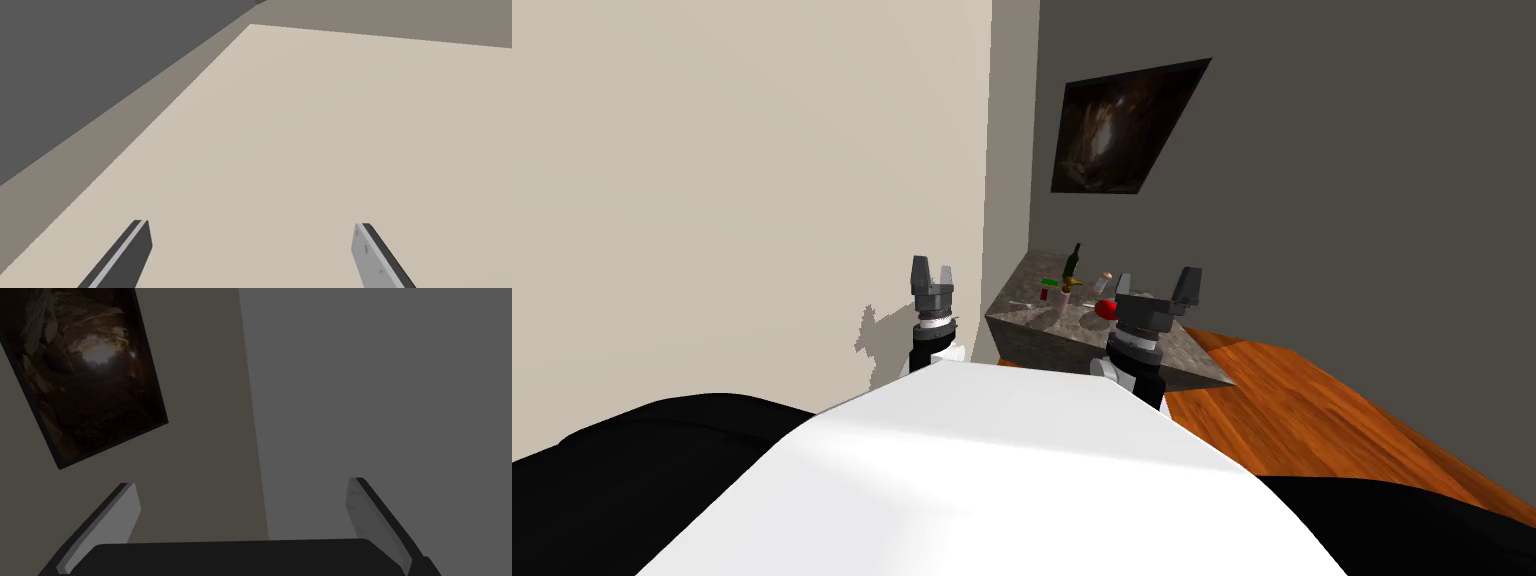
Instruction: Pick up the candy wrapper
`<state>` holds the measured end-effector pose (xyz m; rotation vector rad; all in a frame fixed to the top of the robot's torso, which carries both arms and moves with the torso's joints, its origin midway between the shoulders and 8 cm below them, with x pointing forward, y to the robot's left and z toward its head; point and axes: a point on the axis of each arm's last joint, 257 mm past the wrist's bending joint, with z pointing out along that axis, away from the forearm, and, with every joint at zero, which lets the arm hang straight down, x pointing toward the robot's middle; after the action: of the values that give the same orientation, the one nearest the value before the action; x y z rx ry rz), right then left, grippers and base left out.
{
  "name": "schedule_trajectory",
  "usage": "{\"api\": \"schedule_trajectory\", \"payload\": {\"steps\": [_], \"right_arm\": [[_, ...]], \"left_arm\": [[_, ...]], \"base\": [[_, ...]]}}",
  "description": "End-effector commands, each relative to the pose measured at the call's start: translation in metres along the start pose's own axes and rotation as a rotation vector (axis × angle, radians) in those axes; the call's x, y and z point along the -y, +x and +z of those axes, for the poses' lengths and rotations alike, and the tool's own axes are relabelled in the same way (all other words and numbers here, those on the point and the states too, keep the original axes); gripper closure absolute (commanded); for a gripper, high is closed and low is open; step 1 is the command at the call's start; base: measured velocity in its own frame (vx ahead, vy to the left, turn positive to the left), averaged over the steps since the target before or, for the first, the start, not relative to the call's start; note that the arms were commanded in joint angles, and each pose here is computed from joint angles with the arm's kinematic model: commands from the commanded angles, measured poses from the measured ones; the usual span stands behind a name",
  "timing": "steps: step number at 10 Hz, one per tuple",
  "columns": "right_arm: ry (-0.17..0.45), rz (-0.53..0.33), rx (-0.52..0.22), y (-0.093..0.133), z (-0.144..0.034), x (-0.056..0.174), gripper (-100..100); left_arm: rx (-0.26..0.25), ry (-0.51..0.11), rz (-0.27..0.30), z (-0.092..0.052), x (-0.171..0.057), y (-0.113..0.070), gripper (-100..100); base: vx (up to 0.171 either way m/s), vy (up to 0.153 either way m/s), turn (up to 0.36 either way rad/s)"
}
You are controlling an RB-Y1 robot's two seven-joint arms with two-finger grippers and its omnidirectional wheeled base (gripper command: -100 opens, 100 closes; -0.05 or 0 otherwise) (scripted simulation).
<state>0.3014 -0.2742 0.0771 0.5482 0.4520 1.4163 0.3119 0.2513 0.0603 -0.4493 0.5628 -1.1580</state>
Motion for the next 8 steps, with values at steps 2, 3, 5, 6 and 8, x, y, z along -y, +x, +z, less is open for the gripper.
{"api": "schedule_trajectory", "payload": {"steps": [2,3,5,6,8], "right_arm": [[0.027,-0.101,-0.087,0.008,-0.01,0.007,-100],[0.04,-0.149,-0.12,0.01,-0.015,0.011,-100],[0.072,-0.265,-0.193,0.012,-0.029,0.021,-100],[0.091,-0.332,-0.235,0.012,-0.038,0.028,-100],[0.134,-0.478,-0.331,0.009,-0.06,0.043,-100]], "left_arm": [[0.0,0.0,0.0,0.0,0.0,0.0,0],[0.0,0.0,0.0,0.0,0.0,0.0,0],[0.0,0.0,0.0,0.0,0.0,0.0,0],[0.0,0.0,0.0,0.0,0.0,0.0,0],[0.0,0.0,0.0,0.0,0.0,0.0,0]], "base": [[-0.05,-0.073,0.226],[-0.058,-0.101,0.198],[-0.076,-0.124,0.218],[-0.093,-0.119,0.416],[-0.101,-0.124,0.33]]}}
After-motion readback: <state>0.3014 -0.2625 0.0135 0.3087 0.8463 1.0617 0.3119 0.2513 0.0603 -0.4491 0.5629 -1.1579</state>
